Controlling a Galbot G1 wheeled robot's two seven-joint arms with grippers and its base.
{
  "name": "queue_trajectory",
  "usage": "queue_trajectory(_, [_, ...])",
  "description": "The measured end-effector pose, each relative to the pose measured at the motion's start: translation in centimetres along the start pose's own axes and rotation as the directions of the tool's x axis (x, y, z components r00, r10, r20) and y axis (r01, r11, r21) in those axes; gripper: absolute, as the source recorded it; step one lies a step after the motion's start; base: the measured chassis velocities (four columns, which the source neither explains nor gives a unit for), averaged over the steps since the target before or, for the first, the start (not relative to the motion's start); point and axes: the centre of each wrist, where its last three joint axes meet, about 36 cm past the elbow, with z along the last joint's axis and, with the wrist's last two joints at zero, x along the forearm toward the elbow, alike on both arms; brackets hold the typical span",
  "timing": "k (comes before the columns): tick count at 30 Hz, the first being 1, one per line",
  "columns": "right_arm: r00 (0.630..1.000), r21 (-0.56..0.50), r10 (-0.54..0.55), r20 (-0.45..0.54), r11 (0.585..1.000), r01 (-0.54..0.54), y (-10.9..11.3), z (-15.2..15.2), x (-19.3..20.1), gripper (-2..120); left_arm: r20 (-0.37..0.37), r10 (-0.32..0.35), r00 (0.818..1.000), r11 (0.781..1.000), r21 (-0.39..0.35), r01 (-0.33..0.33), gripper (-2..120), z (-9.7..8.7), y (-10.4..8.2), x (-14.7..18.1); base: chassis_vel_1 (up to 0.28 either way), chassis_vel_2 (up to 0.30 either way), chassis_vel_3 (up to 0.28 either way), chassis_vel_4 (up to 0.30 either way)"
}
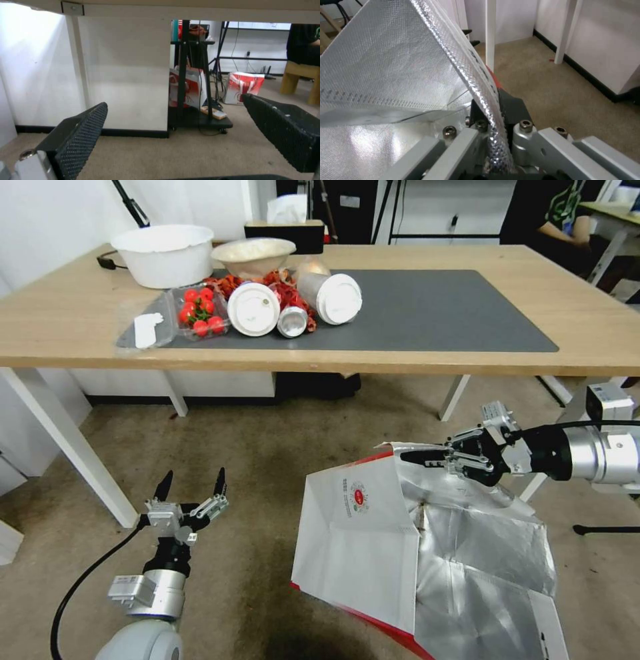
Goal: Pick up the food delivery bag from the floor and place it on the table.
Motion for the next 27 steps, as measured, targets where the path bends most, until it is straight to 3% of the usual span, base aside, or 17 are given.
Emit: queue_trajectory(27, [1.0,-0.001,-0.006,-0.008,1.0,0.006,0.3,-0.25,-0.21,0,0.001,0.003,1.0,1.0,-0.001,-0.003,100,-0.17,-0.05,0.07,0.0,0.0,0.0,0.0])
